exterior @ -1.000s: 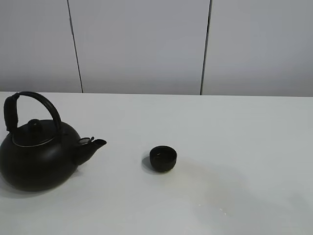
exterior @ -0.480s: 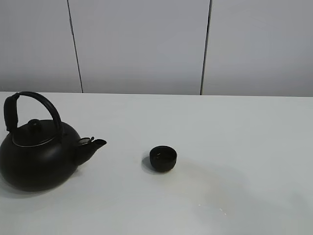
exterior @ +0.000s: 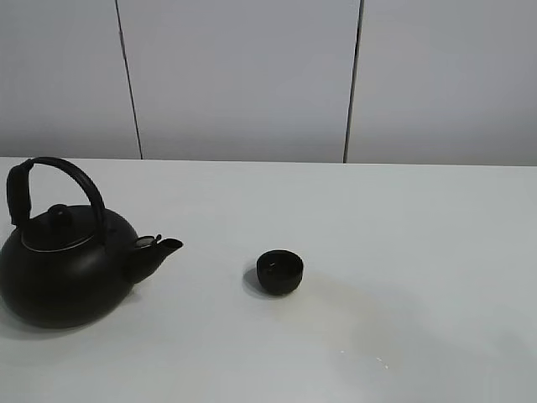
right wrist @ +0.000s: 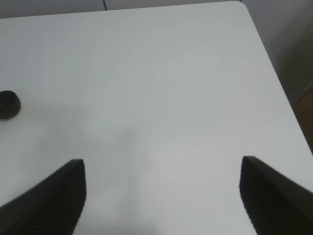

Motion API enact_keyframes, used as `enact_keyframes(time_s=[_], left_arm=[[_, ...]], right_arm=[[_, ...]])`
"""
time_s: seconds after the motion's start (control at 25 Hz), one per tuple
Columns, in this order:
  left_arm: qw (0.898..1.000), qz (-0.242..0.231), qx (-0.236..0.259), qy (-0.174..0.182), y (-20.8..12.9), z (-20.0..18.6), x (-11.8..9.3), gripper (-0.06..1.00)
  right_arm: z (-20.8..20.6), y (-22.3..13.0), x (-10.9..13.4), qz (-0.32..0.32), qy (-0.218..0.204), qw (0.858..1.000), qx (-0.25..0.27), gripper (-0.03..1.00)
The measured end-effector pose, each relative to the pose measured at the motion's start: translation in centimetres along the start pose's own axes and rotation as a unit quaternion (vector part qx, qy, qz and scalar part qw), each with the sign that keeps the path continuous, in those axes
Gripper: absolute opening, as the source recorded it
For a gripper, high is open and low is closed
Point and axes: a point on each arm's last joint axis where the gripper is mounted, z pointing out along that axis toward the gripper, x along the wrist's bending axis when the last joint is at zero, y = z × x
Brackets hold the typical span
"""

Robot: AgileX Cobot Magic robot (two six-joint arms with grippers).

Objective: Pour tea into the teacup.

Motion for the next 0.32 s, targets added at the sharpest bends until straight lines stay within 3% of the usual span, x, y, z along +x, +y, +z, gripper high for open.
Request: enact_keyframes(time_s=[0.32], left_arm=[[1.0,0.0,0.0,-0.002,0.0,0.0,0.0,0.69]], right_arm=[[-0.01,0.01,0.09,-0.002,0.014,1.0,-0.001,0.59]])
